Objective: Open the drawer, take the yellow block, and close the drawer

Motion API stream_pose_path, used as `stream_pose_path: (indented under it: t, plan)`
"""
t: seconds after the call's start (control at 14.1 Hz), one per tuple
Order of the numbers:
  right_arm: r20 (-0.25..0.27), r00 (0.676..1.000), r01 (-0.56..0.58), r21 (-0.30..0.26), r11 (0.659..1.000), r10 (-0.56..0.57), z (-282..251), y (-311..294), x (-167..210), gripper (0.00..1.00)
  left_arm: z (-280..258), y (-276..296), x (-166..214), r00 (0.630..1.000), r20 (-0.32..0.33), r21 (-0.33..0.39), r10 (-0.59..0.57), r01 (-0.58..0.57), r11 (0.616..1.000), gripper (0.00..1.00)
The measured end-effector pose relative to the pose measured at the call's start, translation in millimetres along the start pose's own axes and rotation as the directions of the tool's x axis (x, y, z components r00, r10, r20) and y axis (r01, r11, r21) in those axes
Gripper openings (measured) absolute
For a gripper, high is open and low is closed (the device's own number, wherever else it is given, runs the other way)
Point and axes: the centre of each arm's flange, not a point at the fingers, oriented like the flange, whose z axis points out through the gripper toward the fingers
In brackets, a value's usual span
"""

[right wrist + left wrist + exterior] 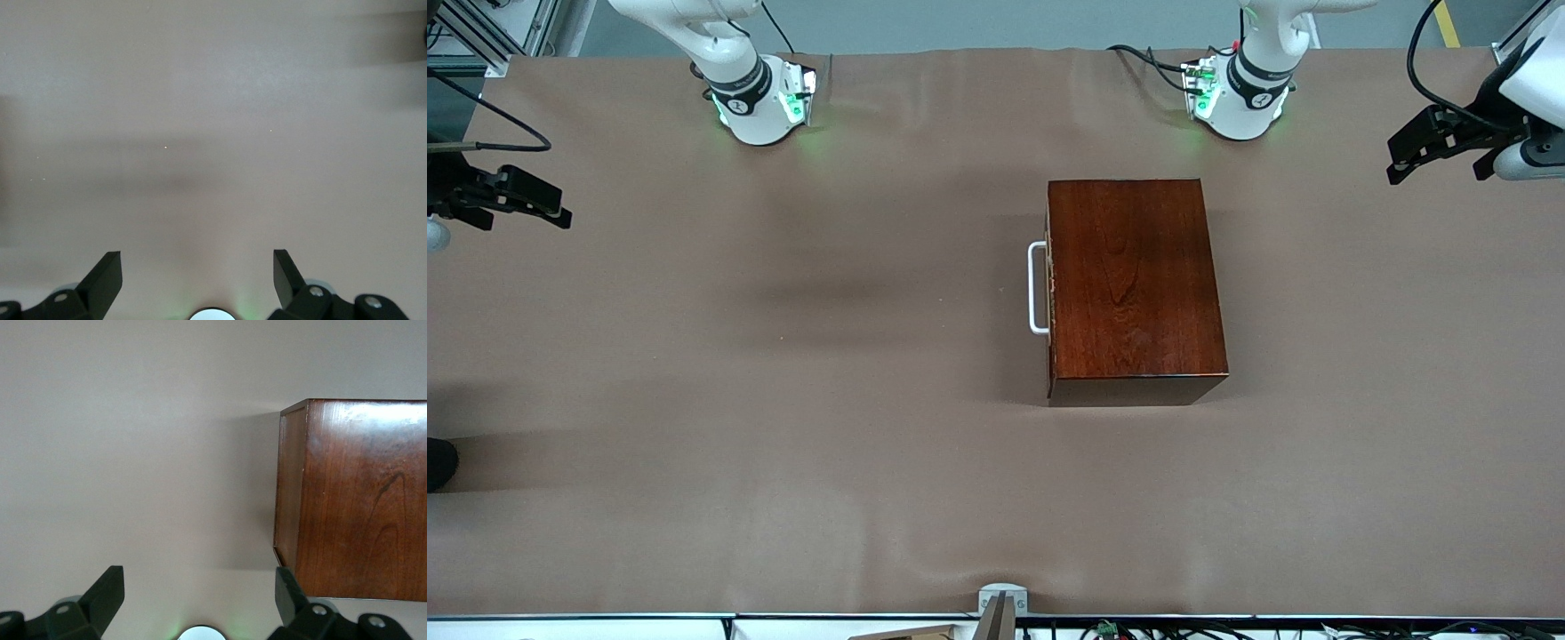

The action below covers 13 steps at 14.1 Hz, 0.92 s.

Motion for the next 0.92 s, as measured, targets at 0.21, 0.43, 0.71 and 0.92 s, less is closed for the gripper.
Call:
stream_pose_path:
  t: [0.21,0.43,0.71,0.92]
  plan:
    - [0.000,1.000,0.001,0.000,1.000,-0.001,0.0,-0.2,0.0,1.00,-1.0,0.0,0.0,1.000,-0.002,0.000,0.000,0.000,1.000,1.00]
    - [0.000,1.000,0.001,0.000,1.000,-0.001,0.0,-0.2,0.0,1.00,-6.9,-0.2,-0.5,1.000,-0.014,-0.002,0.000,0.000,1.000,1.00]
    - [0.000,1.000,0.001,0.000,1.000,-0.001,0.0,-0.2,0.0,1.00,-8.9,-0.4,-1.7,1.000,-0.010,-0.001,0.000,0.000,1.000,1.00]
    - [0.000,1.000,0.000,0.000,1.000,0.000,0.0,0.0,0.0,1.00,-8.8,-0.4,-1.9,1.000,-0.008,-0.001,0.000,0.000,1.000,1.00]
